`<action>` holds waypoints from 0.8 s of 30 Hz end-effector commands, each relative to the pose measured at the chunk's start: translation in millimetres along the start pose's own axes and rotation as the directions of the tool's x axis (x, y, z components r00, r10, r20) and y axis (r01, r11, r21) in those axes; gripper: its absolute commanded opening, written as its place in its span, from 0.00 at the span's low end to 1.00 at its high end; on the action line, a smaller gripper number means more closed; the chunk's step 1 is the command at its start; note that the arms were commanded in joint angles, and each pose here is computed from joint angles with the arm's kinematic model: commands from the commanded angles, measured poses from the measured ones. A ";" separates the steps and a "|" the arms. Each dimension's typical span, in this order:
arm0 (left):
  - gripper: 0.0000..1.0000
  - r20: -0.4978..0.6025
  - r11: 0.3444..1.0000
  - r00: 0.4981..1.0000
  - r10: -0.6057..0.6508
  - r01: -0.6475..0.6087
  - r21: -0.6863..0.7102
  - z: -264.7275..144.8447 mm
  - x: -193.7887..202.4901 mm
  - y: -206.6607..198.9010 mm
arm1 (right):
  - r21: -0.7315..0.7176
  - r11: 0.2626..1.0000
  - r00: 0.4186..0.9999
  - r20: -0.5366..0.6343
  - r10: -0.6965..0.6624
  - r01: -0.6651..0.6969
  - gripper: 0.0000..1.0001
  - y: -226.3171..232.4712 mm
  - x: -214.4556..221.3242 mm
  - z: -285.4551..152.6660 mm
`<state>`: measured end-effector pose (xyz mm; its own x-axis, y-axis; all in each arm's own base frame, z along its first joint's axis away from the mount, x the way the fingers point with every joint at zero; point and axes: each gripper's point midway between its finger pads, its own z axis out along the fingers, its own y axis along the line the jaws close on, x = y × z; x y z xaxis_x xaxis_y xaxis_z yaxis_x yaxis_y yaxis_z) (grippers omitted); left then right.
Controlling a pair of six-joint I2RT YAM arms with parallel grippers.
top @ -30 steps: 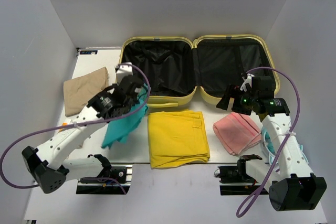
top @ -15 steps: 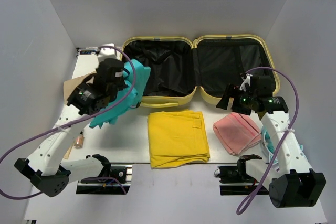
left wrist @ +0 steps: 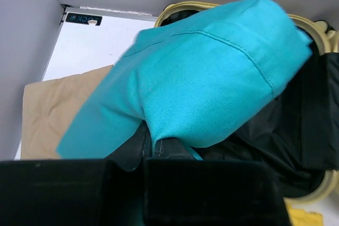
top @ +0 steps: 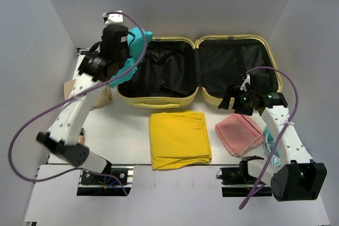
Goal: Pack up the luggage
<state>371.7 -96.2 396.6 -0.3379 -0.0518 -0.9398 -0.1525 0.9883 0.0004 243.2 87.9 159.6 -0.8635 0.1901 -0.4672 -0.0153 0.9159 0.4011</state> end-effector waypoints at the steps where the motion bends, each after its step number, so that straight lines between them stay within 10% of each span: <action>1: 0.00 0.051 0.999 0.998 -0.042 0.043 -0.015 23.4 -26.8 -4.1 | 0.027 1.000 0.999 0.050 -0.017 0.016 0.90 -0.2 -13.3 -11.2; 17: 0.00 -0.399 0.988 0.917 0.015 0.047 0.146 121.5 156.8 -155.5 | 0.090 0.996 1.000 0.003 0.009 -0.009 0.90 -14.0 -1.6 -3.8; 24: 0.00 -0.461 0.979 0.881 -0.110 0.176 0.104 136.6 162.5 -192.3 | 0.096 0.995 1.000 -0.023 0.019 -0.016 0.90 -15.9 3.2 -3.0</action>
<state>459.3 -280.4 149.9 -0.7571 -0.0646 -0.6502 -0.0220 0.9971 -0.0734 240.7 73.9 150.6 -0.8720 0.1926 -0.4501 0.0368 0.9425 0.3320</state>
